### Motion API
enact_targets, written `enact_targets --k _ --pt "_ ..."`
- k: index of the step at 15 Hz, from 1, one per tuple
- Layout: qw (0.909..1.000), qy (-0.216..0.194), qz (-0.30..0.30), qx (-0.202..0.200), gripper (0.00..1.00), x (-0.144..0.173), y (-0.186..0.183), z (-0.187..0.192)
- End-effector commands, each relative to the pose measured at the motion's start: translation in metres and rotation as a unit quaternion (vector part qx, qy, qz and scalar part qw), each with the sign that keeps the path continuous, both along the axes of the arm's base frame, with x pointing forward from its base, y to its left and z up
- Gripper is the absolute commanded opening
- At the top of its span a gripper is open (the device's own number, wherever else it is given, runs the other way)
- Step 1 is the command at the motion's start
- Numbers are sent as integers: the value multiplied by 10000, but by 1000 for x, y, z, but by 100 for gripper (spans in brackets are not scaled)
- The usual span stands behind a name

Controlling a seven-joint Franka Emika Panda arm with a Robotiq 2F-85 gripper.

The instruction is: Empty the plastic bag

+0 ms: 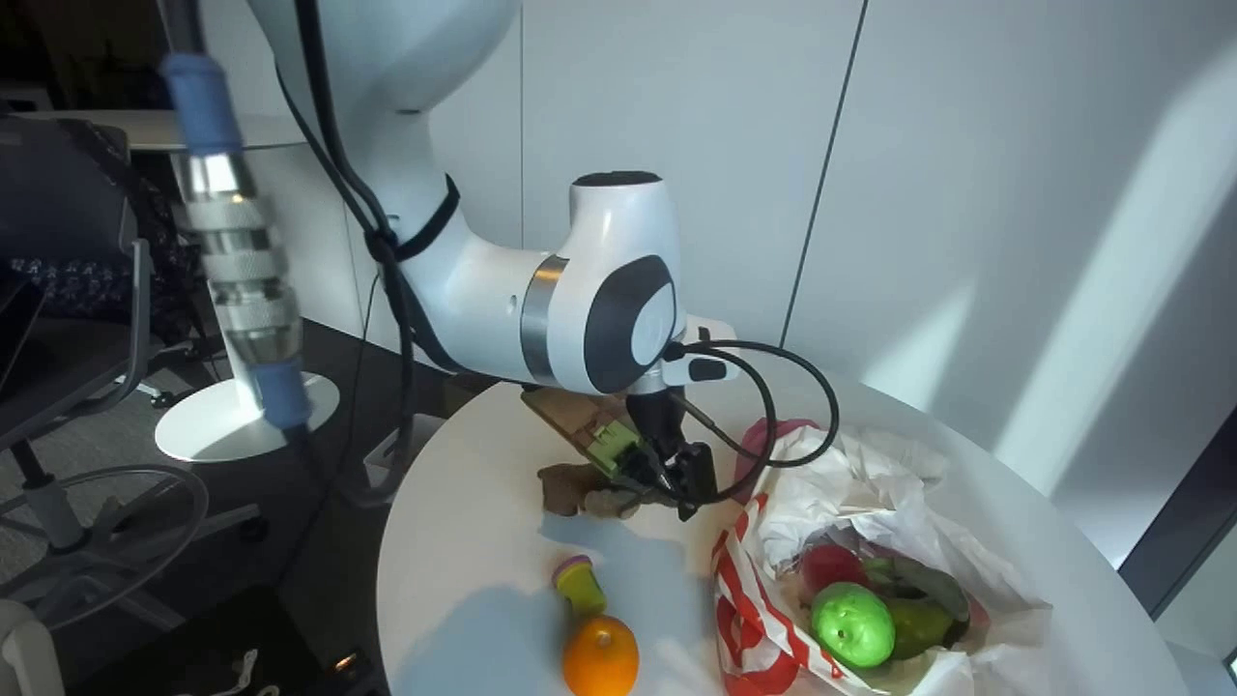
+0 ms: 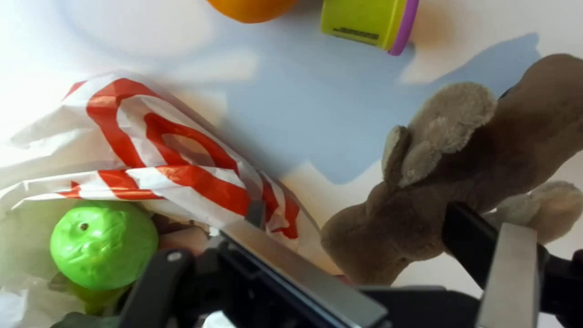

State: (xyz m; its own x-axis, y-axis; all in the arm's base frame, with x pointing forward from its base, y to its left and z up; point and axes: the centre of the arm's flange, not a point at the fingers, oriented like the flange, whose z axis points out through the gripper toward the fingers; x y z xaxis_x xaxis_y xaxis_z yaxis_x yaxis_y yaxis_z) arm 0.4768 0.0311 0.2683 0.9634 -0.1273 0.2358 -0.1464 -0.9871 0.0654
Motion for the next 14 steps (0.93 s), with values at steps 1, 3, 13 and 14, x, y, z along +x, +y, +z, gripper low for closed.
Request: enact_targets --k 1,3,13,14 --pt "9958 -132 -879 -220 100 41 -55 -5" --pt "9913 -134 -1301 -126 100 50 -80 -4" --pt "9517 -109 -3051 -324 100 99 -154 -36" --pt "9481 -61 -3162 -342 100 100 -162 -40"
